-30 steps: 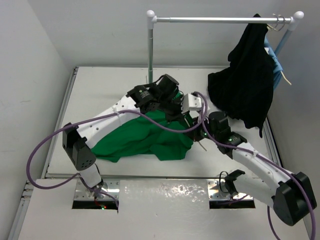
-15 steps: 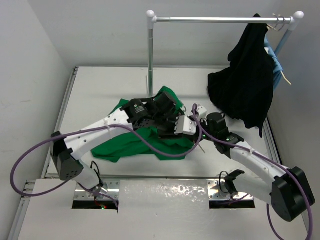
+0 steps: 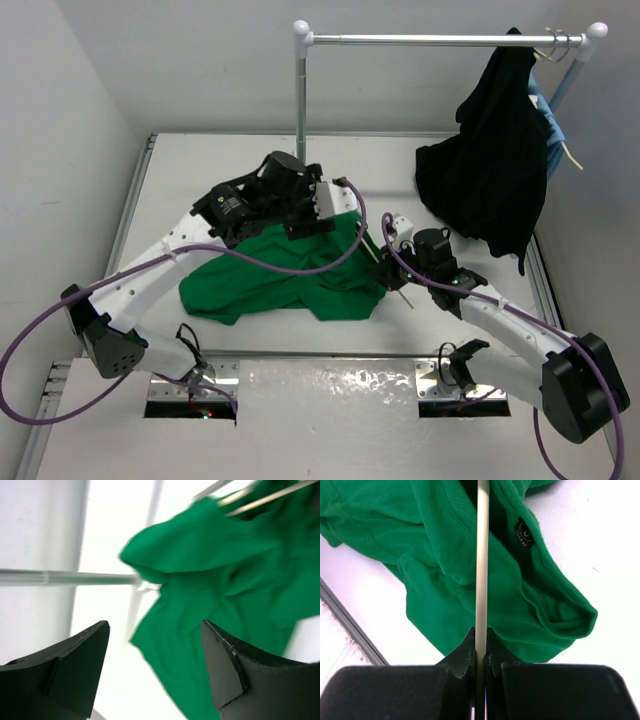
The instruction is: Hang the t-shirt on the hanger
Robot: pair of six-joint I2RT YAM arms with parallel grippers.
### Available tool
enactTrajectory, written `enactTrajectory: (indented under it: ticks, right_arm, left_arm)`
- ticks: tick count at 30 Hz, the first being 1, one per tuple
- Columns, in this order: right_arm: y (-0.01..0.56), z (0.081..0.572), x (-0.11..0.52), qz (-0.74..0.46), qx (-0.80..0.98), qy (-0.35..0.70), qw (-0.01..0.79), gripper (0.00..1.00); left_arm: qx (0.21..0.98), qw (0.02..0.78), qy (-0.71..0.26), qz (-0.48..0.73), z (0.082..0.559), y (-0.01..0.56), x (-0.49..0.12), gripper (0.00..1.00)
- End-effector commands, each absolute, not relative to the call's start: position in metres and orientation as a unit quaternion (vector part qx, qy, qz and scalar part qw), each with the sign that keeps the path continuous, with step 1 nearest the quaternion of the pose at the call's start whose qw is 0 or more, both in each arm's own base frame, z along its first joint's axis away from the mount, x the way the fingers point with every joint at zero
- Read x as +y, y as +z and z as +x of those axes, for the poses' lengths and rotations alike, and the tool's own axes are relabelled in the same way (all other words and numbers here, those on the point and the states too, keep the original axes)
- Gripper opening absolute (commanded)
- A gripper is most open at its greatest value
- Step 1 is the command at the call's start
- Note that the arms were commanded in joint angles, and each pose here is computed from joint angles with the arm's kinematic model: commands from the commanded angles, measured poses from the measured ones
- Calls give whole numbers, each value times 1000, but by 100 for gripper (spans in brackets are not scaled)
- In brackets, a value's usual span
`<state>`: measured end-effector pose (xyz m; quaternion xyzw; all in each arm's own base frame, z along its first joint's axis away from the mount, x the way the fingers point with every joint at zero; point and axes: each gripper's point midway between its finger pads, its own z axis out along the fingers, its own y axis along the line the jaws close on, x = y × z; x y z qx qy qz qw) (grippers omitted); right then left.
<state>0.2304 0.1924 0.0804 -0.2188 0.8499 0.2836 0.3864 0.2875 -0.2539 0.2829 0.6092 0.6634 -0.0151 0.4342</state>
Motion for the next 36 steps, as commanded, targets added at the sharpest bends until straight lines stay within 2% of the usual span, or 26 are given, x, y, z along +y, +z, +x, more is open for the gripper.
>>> enactTrajectory:
  ticks: [1, 6, 12, 14, 17, 20, 21, 22, 23, 25, 27, 30, 31, 33, 36]
  right_arm:
    - [102, 237, 202, -248, 820, 300, 420, 0]
    - [107, 231, 206, -284, 816, 305, 402, 0]
    - [115, 230, 209, -298, 813, 308, 394, 0]
    - [118, 231, 211, -300, 811, 311, 394, 0]
    - [119, 232, 212, -307, 811, 312, 389, 0]
    - [124, 231, 216, -324, 802, 321, 385, 0]
    - [124, 230, 217, -328, 800, 323, 384, 0]
    - [124, 229, 217, -334, 799, 323, 382, 0]
    - [124, 230, 216, -334, 800, 319, 382, 0]
    - [127, 231, 215, -341, 798, 312, 386, 0]
    - [129, 233, 213, -344, 798, 305, 390, 0]
    - [131, 235, 213, -349, 797, 300, 391, 0]
    - [131, 235, 214, -352, 797, 300, 389, 0]
    - [131, 239, 213, -352, 799, 295, 389, 0]
    - [133, 248, 209, -345, 806, 274, 395, 0]
  left_arm:
    - [621, 478, 21, 621, 316, 297, -251, 71]
    - [533, 467, -15, 705, 320, 276, -287, 72]
    - [453, 427, -80, 778, 325, 249, -285, 72]
    - [447, 402, -90, 794, 322, 229, -281, 72]
    - [454, 423, -97, 778, 332, 227, -292, 72]
    - [456, 431, -106, 772, 340, 223, -300, 67]
    - [454, 431, -108, 772, 340, 222, -302, 64]
    - [455, 429, -111, 773, 341, 220, -304, 52]
    - [454, 425, -116, 775, 339, 218, -305, 44]
    - [458, 402, -125, 783, 331, 204, -300, 33]
    - [451, 392, -129, 791, 326, 195, -296, 29]
    - [456, 374, -136, 796, 317, 178, -290, 16]
    - [462, 368, -136, 795, 314, 174, -287, 6]
    - [475, 371, -137, 786, 311, 176, -284, 0]
    - [516, 386, -131, 753, 311, 188, -277, 0]
